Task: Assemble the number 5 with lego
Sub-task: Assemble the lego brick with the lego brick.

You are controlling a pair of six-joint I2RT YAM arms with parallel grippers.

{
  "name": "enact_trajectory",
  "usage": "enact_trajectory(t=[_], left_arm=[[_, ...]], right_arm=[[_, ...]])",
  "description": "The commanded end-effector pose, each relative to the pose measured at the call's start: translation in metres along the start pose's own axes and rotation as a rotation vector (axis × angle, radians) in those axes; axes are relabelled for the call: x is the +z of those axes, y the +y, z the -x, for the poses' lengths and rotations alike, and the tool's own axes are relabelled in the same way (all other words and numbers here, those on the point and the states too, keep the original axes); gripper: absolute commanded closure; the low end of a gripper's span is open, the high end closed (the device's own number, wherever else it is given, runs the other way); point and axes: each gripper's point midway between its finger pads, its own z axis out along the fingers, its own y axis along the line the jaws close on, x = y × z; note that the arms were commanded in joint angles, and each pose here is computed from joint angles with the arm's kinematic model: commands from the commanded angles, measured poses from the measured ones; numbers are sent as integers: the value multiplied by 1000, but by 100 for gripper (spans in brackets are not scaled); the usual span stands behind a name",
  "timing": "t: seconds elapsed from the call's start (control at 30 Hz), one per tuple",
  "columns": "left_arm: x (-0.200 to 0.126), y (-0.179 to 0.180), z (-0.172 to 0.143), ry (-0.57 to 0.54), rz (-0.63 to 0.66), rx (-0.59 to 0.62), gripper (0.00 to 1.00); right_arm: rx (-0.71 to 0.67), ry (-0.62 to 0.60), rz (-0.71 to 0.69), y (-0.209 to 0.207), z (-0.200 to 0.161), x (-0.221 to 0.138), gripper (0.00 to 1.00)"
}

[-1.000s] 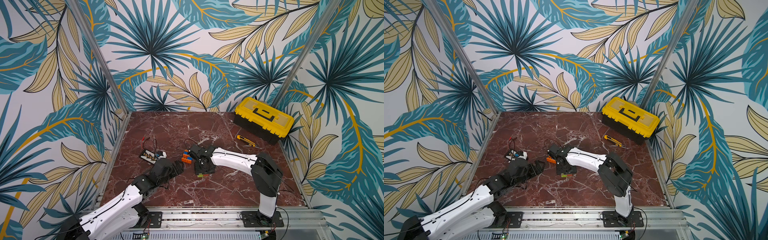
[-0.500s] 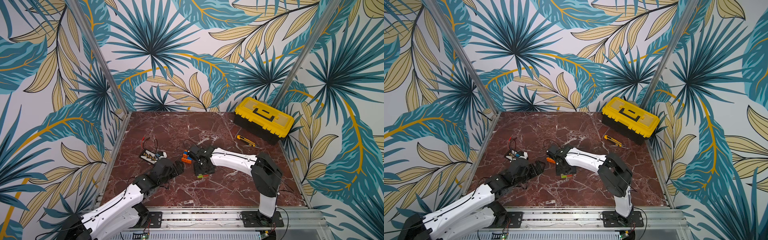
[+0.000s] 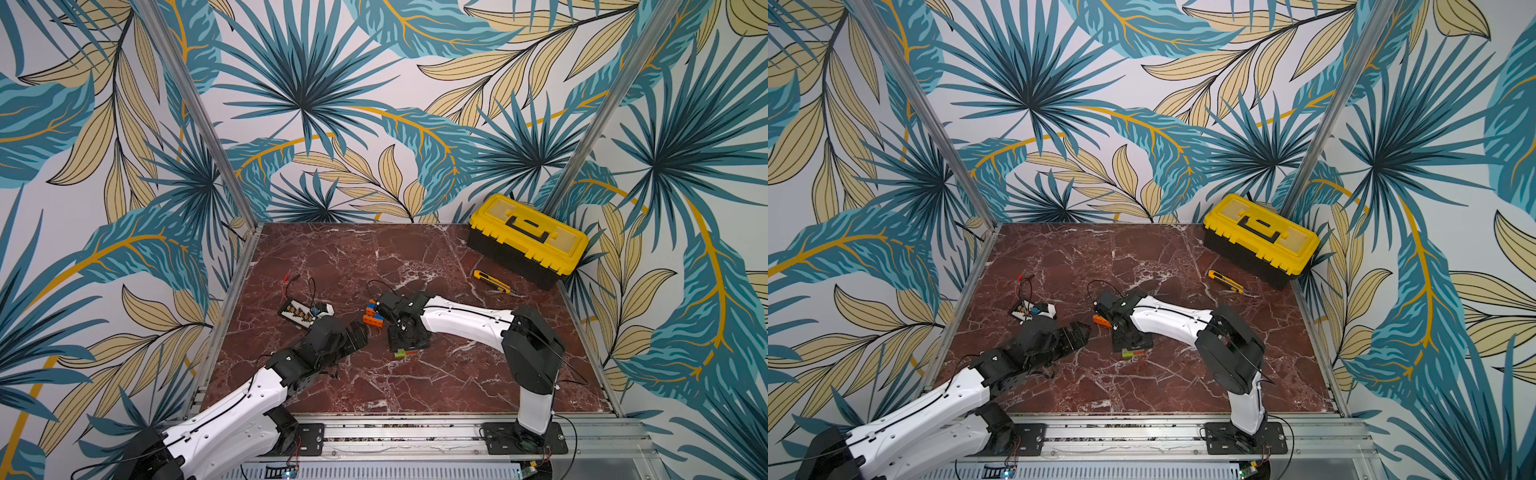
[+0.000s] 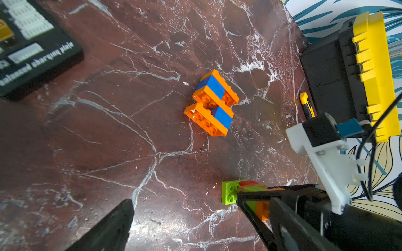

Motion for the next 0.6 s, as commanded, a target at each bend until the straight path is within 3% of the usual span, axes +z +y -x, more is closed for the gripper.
enact_trajectory(t=[0.0, 0.57], left_arm=[[0, 3, 1, -6, 4, -4, 0], [1, 7, 0, -10, 14, -10, 0]], right_arm=[[-27, 57, -24, -5, -15, 18, 41], [-78, 93, -37, -5, -24, 27, 41]])
